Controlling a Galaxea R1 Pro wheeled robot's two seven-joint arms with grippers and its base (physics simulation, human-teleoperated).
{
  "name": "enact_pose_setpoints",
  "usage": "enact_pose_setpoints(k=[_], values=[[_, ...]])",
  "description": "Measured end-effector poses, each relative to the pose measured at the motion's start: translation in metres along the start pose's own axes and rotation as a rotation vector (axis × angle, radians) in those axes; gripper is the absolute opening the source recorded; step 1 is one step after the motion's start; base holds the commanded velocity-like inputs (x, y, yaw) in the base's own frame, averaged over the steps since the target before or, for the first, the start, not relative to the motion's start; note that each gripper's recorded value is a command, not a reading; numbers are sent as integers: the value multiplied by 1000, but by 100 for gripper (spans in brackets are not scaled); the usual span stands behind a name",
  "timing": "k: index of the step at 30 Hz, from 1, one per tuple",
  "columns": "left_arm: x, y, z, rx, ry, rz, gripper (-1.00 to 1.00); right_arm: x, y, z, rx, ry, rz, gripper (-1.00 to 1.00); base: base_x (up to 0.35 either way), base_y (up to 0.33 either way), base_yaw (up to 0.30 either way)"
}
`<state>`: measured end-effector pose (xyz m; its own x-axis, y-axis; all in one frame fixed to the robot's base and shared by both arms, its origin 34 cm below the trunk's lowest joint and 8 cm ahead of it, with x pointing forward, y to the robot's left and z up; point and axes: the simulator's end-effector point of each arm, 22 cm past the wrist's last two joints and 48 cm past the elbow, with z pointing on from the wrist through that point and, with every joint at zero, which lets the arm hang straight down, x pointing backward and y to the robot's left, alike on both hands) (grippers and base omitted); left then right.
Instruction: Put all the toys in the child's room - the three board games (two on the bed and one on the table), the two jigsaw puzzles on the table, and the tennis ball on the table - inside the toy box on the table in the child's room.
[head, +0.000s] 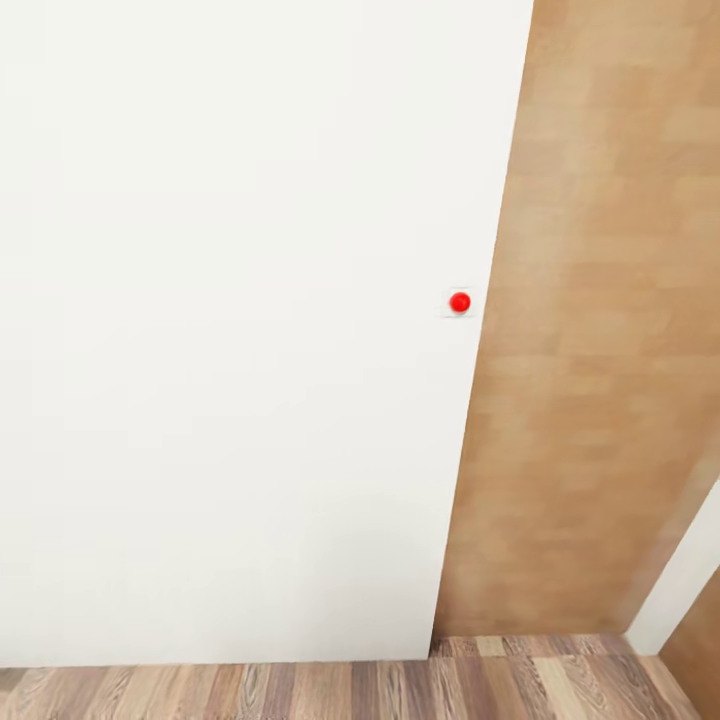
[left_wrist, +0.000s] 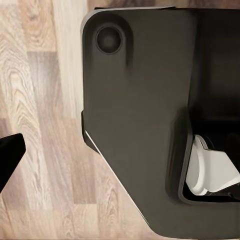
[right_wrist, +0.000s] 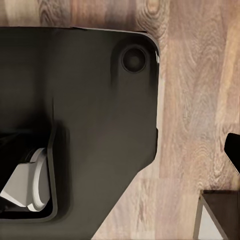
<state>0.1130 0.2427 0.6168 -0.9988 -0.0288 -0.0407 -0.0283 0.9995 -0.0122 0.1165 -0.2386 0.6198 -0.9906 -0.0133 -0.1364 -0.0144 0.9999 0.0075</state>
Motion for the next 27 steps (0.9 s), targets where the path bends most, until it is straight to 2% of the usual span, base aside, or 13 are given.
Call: enact_pose_setpoints(k=[27], values=[[1, 0, 0, 0, 1, 0, 100, 0, 0, 0, 0, 0, 0, 100, 0, 0, 272]])
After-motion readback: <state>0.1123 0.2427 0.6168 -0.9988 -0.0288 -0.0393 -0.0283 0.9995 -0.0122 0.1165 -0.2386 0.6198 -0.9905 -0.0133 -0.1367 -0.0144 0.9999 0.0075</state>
